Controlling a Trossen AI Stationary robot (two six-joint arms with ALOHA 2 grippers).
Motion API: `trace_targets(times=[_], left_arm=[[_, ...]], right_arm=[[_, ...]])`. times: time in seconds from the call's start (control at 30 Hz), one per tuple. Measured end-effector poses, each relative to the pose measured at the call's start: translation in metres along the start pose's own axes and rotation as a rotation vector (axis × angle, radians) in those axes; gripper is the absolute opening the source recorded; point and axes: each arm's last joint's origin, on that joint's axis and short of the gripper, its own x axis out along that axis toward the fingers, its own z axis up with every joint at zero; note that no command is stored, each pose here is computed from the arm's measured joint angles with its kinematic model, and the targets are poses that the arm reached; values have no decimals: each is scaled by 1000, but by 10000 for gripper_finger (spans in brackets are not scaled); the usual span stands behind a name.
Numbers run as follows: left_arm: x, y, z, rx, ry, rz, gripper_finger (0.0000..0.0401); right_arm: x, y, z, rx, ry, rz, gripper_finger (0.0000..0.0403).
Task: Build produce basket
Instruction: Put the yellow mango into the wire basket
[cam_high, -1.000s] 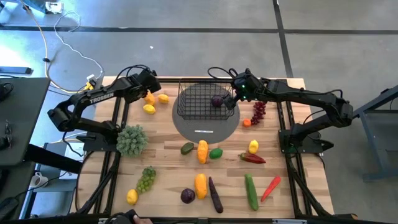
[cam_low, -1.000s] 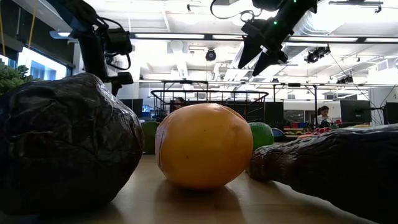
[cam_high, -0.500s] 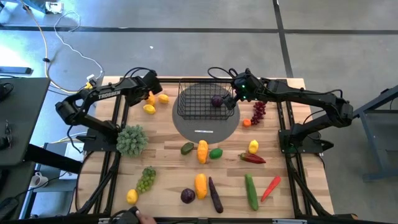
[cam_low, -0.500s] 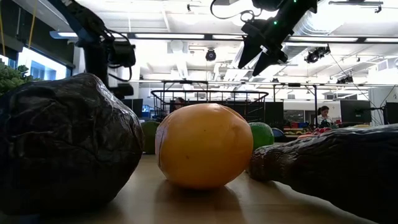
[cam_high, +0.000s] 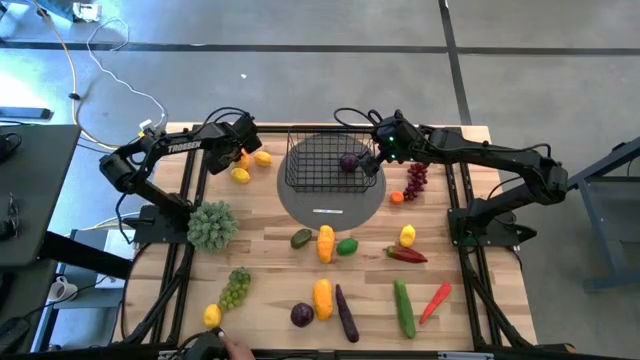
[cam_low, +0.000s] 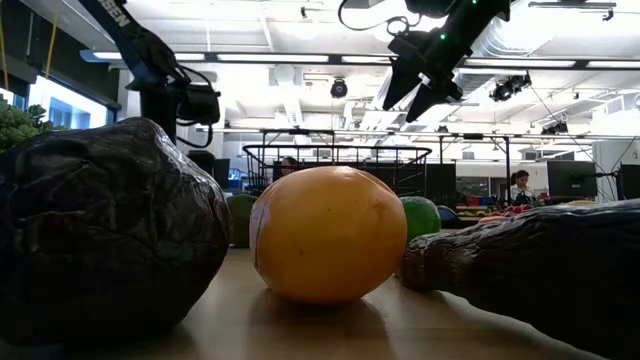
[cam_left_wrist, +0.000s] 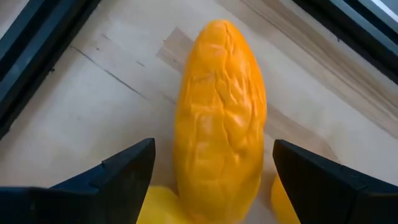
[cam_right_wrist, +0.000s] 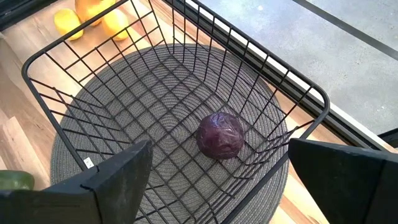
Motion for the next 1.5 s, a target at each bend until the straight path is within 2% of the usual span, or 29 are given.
trace_targets(times=[0.43, 0.57, 0.83, 0.97, 1.23, 1.5], left_arm=[[17, -4, 5, -21, 17, 10, 306], [17, -5, 5, -24, 17, 9, 279], [14, -5, 5, -27, 28, -10, 192], [7, -4, 8, -26, 13, -40, 179], [-27, 0, 14, 35, -36, -176, 188], [-71, -2, 10, 163, -138, -437, 189]], right_arm=[[0, 0, 0, 0, 0, 0, 358], [0, 0, 0, 0, 0, 0, 358], [0, 0, 0, 0, 0, 0, 358], [0, 0, 0, 0, 0, 0, 358], [0, 0, 0, 0, 0, 0, 358], [0, 0, 0, 0, 0, 0, 358]])
